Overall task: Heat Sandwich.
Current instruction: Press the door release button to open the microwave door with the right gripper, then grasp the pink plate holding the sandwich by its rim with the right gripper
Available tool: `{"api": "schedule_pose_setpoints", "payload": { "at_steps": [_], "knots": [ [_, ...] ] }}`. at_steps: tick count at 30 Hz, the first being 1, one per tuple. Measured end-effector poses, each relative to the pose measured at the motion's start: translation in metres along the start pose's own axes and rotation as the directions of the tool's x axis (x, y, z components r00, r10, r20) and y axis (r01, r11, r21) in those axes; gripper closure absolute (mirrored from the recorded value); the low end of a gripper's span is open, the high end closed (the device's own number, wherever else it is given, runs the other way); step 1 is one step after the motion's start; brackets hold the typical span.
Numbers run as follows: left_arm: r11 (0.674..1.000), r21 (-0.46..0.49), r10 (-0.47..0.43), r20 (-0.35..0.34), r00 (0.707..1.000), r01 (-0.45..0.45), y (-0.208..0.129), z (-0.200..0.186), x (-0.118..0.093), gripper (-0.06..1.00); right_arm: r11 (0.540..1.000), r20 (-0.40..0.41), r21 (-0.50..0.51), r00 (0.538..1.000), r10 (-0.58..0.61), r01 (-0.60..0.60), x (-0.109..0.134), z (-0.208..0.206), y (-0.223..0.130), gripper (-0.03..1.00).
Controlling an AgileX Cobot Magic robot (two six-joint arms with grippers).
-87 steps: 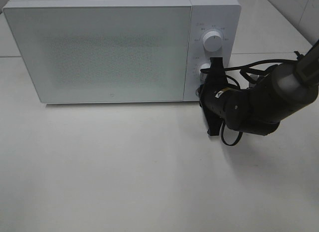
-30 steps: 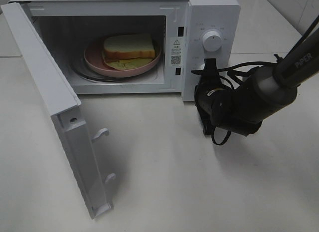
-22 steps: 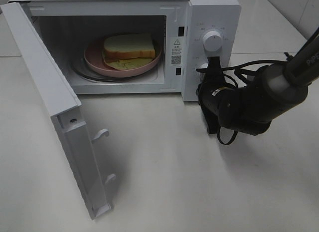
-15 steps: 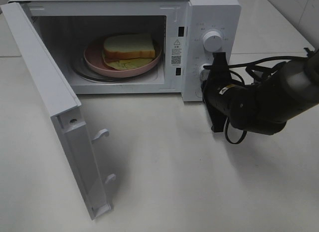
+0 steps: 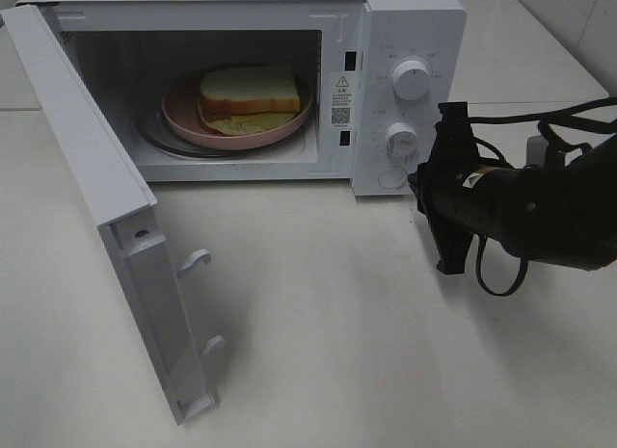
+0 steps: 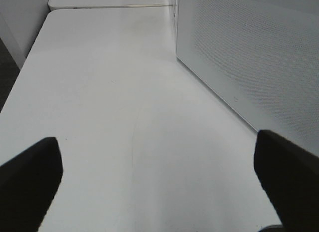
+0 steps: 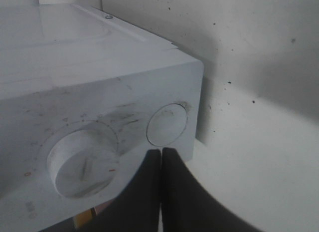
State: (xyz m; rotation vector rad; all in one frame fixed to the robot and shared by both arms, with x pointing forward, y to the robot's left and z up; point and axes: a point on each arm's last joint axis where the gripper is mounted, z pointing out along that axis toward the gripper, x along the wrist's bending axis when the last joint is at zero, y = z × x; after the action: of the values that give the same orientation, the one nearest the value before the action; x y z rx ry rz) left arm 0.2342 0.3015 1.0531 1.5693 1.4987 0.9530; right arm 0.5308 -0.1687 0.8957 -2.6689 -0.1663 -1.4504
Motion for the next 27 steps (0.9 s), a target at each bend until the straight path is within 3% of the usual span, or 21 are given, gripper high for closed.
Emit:
{"api": "schedule_pose_setpoints", "payload": {
  "at_steps": [9,17,22,23,24,26,27],
  "knots": [
    [1.0,0.0,0.0,0.0,1.0,0.0,0.0,0.0,0.0,-0.04,0.992,0.071,0.078,0.992,-0.106,0.1,0.013,-0.026,-0.003,0.94],
    [1.0,0.0,0.0,0.0,1.0,0.0,0.0,0.0,0.0,-0.04,0.938,0.152,0.208,0.938,-0.312,0.278,0.015,-0.047,-0.009,0.93],
    [1.0,0.0,0.0,0.0,1.0,0.0,0.0,0.0,0.0,-0.04,0.823,0.147,0.334,0.837,-0.528,0.46,0.017,-0.061,-0.013,0.92],
    [1.0,0.0,0.0,0.0,1.0,0.0,0.0,0.0,0.0,-0.04,0.823,0.147,0.334,0.837,-0.528,0.46,0.017,-0.061,-0.013,0.92],
    [1.0,0.0,0.0,0.0,1.0,0.0,0.0,0.0,0.0,-0.04,0.767,0.138,0.388,0.79,-0.597,0.511,0.018,-0.065,-0.016,0.92],
    [1.0,0.0,0.0,0.0,1.0,0.0,0.0,0.0,0.0,-0.04,0.711,0.119,0.434,0.747,-0.654,0.554,0.021,-0.067,-0.019,0.91],
    [1.0,0.0,0.0,0.0,1.0,0.0,0.0,0.0,0.0,-0.04,0.711,0.119,0.434,0.747,-0.654,0.554,0.021,-0.067,-0.019,0.91]
  ]
}}
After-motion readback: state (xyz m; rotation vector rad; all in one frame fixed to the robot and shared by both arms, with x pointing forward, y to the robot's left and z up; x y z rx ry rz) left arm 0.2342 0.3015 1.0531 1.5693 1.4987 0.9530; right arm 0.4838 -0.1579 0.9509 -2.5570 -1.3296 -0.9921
